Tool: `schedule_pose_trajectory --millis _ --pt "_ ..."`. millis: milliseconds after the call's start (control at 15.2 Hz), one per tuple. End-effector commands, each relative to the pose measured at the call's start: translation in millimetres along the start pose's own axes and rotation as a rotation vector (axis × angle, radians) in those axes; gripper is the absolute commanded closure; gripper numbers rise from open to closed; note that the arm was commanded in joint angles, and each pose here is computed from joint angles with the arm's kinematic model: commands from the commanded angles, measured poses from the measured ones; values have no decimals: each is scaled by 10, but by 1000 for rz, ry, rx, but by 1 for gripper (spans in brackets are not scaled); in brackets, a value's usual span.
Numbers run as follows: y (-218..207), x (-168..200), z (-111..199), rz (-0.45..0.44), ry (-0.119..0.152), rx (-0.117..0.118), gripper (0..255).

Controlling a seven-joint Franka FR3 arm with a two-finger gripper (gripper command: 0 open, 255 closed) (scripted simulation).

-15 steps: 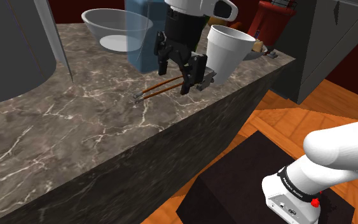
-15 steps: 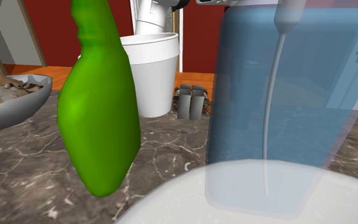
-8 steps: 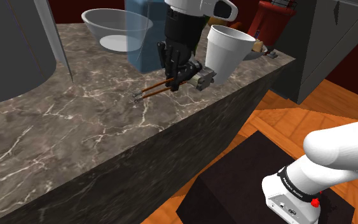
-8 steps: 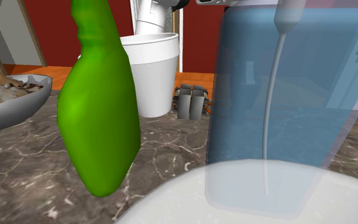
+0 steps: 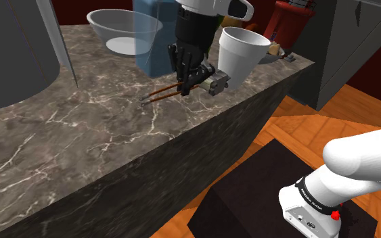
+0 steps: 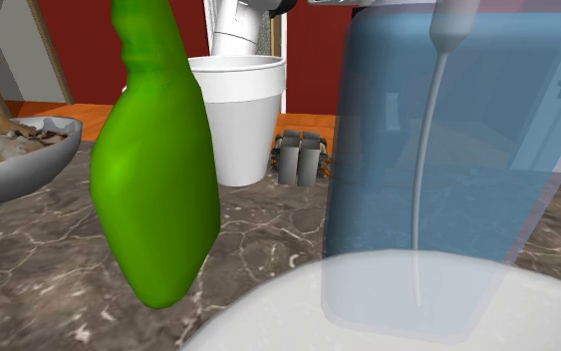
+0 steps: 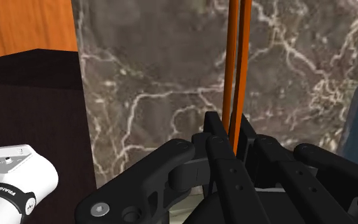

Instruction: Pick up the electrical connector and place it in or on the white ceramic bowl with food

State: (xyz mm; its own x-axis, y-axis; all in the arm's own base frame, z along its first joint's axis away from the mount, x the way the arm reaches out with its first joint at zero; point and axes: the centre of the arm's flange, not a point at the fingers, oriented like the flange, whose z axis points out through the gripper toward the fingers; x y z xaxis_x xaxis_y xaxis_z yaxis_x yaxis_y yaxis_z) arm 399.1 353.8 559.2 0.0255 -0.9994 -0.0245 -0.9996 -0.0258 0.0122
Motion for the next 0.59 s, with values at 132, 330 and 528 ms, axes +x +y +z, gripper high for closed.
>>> schedule_pose_trajectory --millis 132,330,528 --pt "-1 -2 -187 0 0 0 255" --pt "1 -6 -345 0 0 0 255" --pt "3 -10 -504 0 0 0 255"
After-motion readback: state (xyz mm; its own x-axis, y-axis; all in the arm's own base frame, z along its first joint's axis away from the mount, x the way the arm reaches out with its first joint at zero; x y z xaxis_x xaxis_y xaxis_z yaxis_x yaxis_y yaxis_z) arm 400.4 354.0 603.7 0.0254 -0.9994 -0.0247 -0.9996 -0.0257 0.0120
